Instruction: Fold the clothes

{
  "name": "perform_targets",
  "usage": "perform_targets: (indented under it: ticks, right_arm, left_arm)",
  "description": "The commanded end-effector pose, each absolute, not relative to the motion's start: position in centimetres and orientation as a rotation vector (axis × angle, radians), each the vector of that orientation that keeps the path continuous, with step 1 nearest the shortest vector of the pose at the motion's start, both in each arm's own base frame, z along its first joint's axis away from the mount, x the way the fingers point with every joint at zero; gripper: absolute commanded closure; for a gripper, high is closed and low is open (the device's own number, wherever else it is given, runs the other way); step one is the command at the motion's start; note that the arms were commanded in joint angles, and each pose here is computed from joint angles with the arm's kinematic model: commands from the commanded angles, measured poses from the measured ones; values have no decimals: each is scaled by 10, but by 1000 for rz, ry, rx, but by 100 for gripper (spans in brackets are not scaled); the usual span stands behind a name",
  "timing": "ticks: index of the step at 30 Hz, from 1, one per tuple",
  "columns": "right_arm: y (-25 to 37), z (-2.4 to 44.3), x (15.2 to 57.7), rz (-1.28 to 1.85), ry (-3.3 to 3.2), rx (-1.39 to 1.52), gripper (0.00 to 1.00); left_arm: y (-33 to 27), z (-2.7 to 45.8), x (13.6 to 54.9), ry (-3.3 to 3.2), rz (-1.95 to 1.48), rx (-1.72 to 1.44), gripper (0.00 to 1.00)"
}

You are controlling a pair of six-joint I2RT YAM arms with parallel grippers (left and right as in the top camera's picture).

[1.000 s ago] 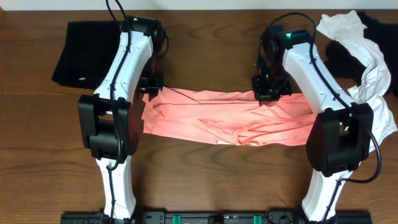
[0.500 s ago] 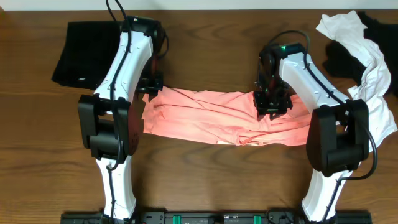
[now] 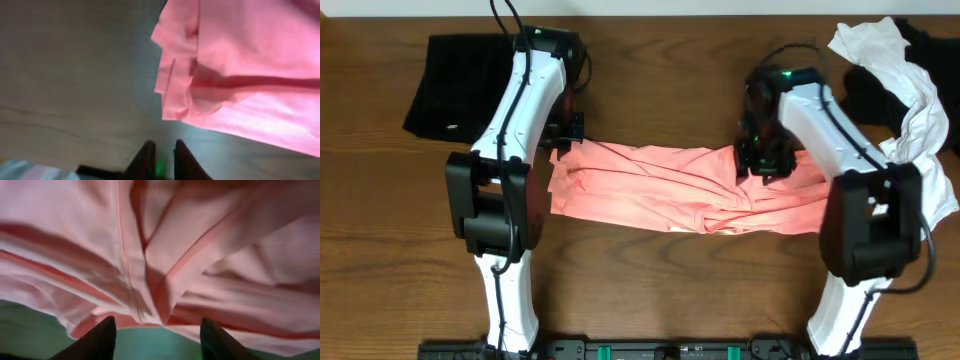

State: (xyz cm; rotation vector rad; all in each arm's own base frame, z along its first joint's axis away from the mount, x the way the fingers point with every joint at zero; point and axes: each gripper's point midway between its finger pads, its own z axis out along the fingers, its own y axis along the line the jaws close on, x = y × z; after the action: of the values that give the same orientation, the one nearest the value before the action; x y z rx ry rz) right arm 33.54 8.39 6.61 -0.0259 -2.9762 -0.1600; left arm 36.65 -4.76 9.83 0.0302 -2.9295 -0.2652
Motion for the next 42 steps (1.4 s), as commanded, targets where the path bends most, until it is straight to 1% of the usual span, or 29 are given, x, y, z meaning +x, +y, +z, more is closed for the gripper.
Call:
perform_targets:
  ticks: [1,2,6,8,12,13,14,15,16,17,18,19,23,26,32,35,38,42]
  right_arm:
    - [71,122,356,-277,-3164,-120,45]
    - [65,136,360,-291,-3214,-142,43]
    - [38,189,358,-321,-3380,-208,27]
    - [24,207,351,-320,-3424,-257,22]
    - [-4,225,331,-299,-3428,-408,15]
    - [-12,224,326,-290,-3409,-452,13]
    - [-20,223,320,-281,-3383,-496,11]
    - [-27,220,316,-274,-3362,-534,9]
    - [-33,217,313,-269,-3343,-570,6]
    - [-40,213,310,-271,-3324,-612,2]
    - [-45,209,308,-276,-3310,-644,1]
    - [-50,205,307,-283,-3297,-677,1]
    - [-64,183,307,-373,-3273,-745,1]
    - [-72,161,304,-404,-3251,-788,1]
    - [-78,121,301,-418,-3248,-774,1]
    - [-68,117,305,-510,-3277,-680,1]
    - [-66,118,306,-516,-3290,-641,1]
    - [-62,118,306,-527,-3298,-599,1]
  left_arm:
    - [-49,106,369,-2965,-240,55,86]
    - [-49,109,369,-2973,-240,62,86]
    - [-50,135,375,-3075,-216,131,86]
    - [-51,154,376,-3141,-196,181,85]
    - [-50,205,371,-3291,-135,275,83]
    - [-49,216,368,-3322,-119,298,78]
    - [-50,227,364,-3349,-95,309,75]
    - [-51,237,360,-3373,-57,310,69]
    - [-54,246,355,-3394,-11,311,57]
    - [-58,254,351,-3412,45,307,30]
    - [-62,262,348,-3428,105,302,10]
    - [-66,268,345,-3441,157,295,7]
    - [-71,276,342,-3458,224,285,5]
    - [-72,271,345,-3445,214,279,5]
    - [-73,256,353,-3414,195,272,6]
    - [-74,246,355,-3402,189,274,6]
    - [-73,230,354,-3372,178,293,6]
    - [-71,199,349,-3289,186,427,6]
